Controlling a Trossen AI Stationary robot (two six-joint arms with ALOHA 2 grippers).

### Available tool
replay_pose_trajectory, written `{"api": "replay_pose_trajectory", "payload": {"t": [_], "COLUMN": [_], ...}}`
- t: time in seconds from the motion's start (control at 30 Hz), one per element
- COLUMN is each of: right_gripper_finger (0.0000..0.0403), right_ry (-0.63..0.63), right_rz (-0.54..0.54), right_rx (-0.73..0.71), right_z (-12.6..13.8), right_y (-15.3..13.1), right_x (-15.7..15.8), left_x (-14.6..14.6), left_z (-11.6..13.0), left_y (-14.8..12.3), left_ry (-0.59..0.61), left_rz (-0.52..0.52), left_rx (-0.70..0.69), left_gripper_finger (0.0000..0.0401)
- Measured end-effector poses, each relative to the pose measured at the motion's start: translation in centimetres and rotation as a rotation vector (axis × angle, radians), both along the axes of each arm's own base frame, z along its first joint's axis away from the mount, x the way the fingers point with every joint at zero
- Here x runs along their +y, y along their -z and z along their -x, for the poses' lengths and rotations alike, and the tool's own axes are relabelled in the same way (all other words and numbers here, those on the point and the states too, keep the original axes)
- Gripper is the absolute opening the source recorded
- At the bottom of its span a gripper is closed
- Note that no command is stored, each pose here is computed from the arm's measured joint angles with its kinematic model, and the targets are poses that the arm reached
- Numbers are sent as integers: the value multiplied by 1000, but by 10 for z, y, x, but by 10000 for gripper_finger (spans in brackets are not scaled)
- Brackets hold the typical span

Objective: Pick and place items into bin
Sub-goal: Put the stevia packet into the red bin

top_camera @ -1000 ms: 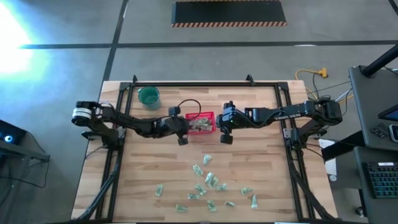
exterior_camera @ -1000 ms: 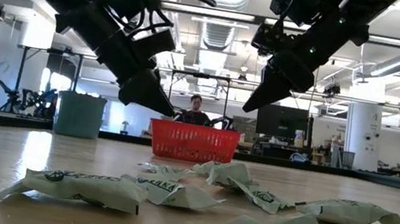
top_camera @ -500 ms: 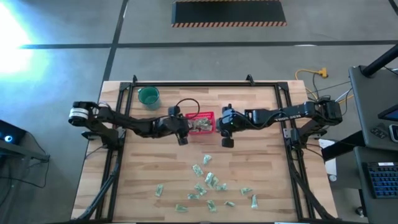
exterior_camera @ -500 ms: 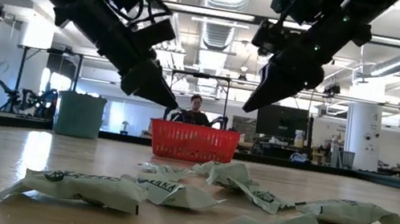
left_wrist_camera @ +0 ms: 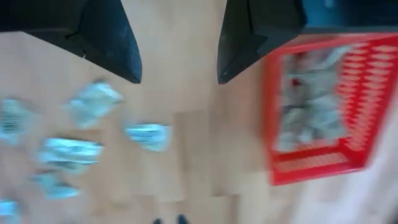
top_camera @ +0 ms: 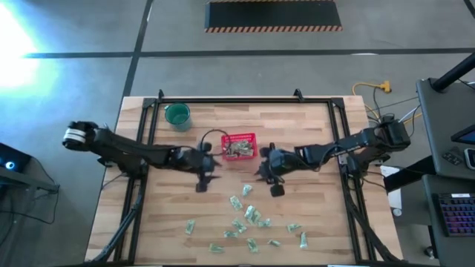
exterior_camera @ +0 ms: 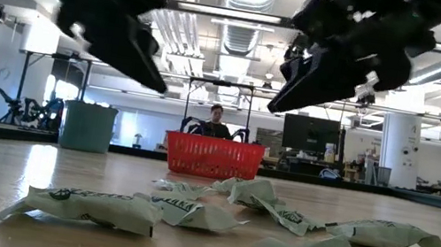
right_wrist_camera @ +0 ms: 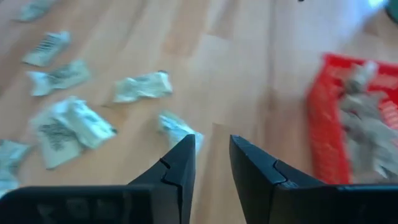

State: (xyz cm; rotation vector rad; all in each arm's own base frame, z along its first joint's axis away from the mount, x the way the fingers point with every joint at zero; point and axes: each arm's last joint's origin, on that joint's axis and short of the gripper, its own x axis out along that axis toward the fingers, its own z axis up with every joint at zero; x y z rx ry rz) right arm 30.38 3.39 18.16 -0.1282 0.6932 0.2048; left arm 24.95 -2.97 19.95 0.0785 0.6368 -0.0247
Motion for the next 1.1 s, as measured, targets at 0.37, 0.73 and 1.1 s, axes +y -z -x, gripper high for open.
{"api": "replay_pose_trajectory", "payload": {"t": [0.37, 0.73, 1.1], "right_gripper_finger": [80, 84, 109], "right_ry": [-136, -129, -97], "right_rz": [57, 77, 106], "right_rx": [-131, -42, 65], "right_z": [-7, -26, -41], "right_y": [24, 57, 73], "right_x": [27, 29, 26], "left_x": [-74, -107, -107], "left_z": [30, 48, 50], "left_y": [14, 12, 12], "left_ry": [272, 396, 400], "left_rz": [49, 84, 83], "left_rx": [57, 60, 66], "left_gripper_finger": [193, 193, 193]}}
